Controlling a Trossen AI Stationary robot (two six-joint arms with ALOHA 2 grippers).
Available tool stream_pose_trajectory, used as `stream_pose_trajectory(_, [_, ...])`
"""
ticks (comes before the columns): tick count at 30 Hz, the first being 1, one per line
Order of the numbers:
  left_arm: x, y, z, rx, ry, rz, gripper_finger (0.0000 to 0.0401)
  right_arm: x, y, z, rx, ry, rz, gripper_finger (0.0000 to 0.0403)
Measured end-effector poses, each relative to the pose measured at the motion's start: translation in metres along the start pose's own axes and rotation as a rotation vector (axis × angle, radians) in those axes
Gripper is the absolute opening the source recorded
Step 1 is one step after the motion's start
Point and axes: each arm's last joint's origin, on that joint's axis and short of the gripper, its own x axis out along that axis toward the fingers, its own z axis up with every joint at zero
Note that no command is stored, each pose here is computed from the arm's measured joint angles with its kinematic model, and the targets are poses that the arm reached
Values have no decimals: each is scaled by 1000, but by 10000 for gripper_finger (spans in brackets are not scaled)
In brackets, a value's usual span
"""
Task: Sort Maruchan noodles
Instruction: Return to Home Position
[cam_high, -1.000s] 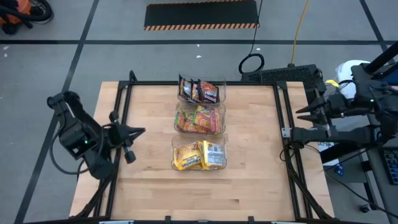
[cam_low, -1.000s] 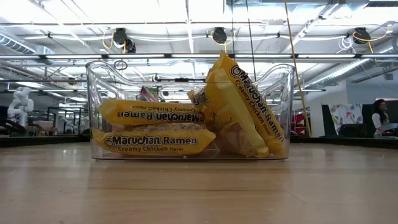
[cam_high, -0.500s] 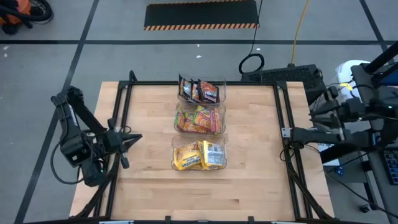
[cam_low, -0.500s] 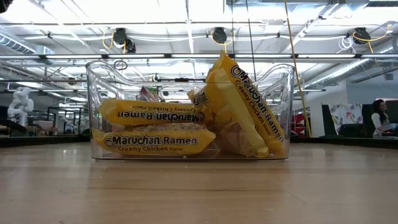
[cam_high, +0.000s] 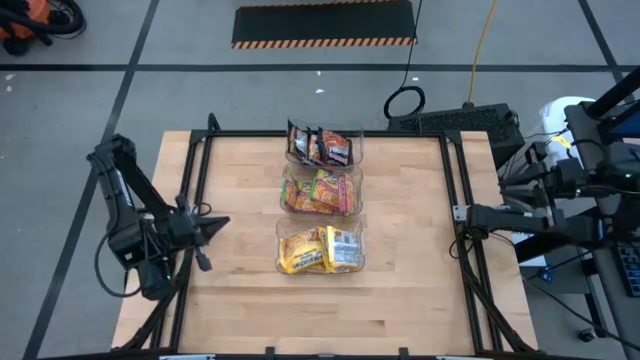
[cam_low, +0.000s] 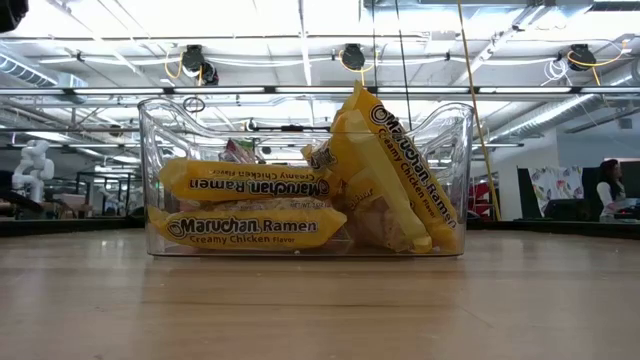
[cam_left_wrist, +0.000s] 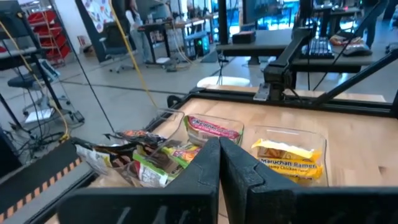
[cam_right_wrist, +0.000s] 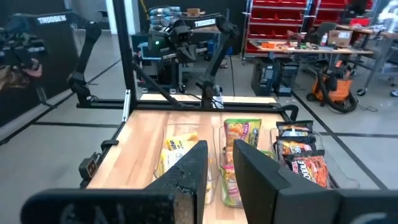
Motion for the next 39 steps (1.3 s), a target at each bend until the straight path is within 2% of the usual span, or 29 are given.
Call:
stream_pose_trajectory(9, [8,-4,-23,-67,-50,33,7,0,-1,2,36,-17,-26,70])
stream_pose_trajectory(15, [15,-3,-23,-20,-47,72,7,2,-1,2,30,-23,-26,70])
stream_pose_trajectory(22, [21,0,-22,35,-39,118,7,22,-6,-17,41,57,-23,70])
stream_pose_trajectory(28, [25,3,-24,54,-34,143,7,31,-7,-35,20,-69,2,70])
stream_pose_trajectory(31, [26,4,-34,54,-31,150,7,33,-7,-44,28,-122,4,70])
stream_pose_trajectory(39, [31,12,-73,-21,-52,166,7,42,-9,-64,63,-111,6,70])
